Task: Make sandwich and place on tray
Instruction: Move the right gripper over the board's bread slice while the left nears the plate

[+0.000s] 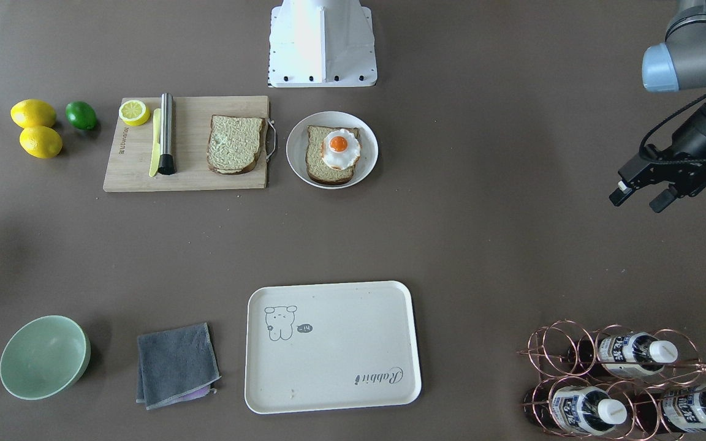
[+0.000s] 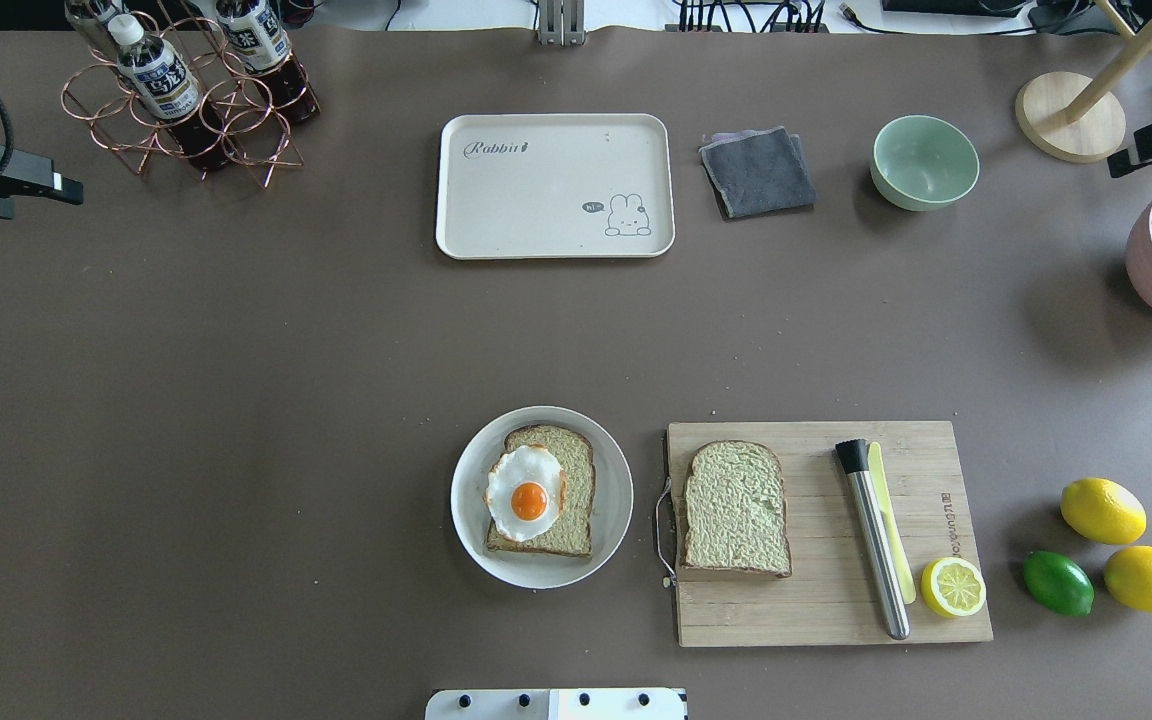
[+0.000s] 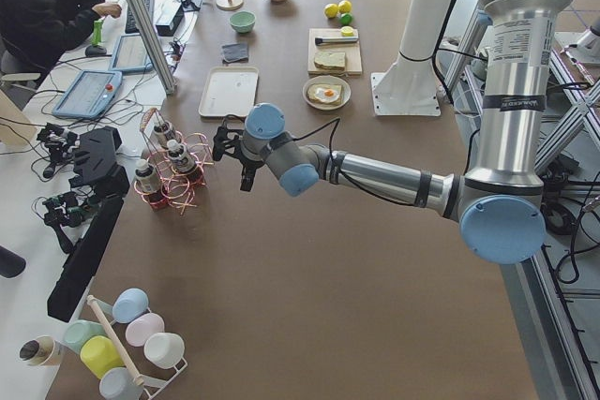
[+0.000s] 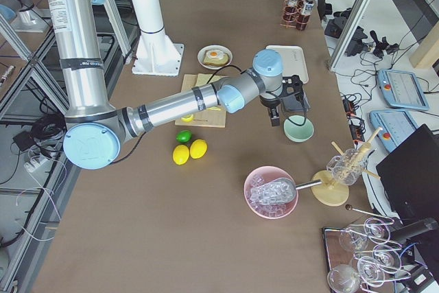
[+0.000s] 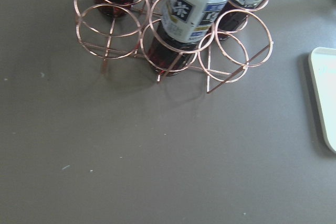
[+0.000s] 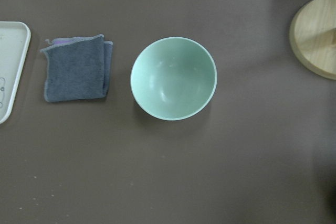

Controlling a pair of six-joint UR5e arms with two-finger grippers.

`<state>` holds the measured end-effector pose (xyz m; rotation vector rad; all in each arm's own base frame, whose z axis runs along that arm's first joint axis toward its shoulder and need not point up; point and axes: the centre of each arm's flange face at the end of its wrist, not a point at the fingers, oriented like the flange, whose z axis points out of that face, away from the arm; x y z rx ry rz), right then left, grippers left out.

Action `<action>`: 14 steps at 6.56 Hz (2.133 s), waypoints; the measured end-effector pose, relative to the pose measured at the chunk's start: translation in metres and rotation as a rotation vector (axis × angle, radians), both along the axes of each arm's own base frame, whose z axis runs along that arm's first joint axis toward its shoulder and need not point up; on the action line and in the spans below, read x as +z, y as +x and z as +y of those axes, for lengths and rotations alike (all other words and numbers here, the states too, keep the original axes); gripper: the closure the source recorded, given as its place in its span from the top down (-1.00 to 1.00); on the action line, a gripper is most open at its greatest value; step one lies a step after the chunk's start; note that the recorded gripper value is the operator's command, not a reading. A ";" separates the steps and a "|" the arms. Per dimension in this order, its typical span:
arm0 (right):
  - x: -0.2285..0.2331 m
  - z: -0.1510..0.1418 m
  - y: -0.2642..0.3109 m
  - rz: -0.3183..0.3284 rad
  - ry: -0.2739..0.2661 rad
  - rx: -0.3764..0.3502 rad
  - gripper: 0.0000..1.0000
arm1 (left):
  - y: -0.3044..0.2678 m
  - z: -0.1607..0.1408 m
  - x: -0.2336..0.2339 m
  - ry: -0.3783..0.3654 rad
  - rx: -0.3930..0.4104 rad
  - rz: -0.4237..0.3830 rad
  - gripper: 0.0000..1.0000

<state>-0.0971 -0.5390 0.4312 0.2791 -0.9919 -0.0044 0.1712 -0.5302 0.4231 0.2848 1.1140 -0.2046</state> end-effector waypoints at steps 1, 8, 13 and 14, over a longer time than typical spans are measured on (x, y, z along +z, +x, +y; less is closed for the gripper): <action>-0.018 0.009 -0.034 -0.053 -0.032 0.009 1.00 | 0.025 -0.004 -0.026 -0.053 -0.025 0.028 0.95; -0.094 0.104 -0.182 -0.167 -0.195 -0.099 1.00 | 0.201 0.151 -0.192 -0.163 0.280 0.202 0.95; -0.096 0.159 -0.261 -0.122 -0.177 -0.164 1.00 | 0.212 0.168 -0.234 -0.212 0.293 0.282 0.95; -0.095 0.177 -0.282 -0.104 -0.159 -0.182 1.00 | 0.213 0.167 -0.237 -0.210 0.291 0.284 0.95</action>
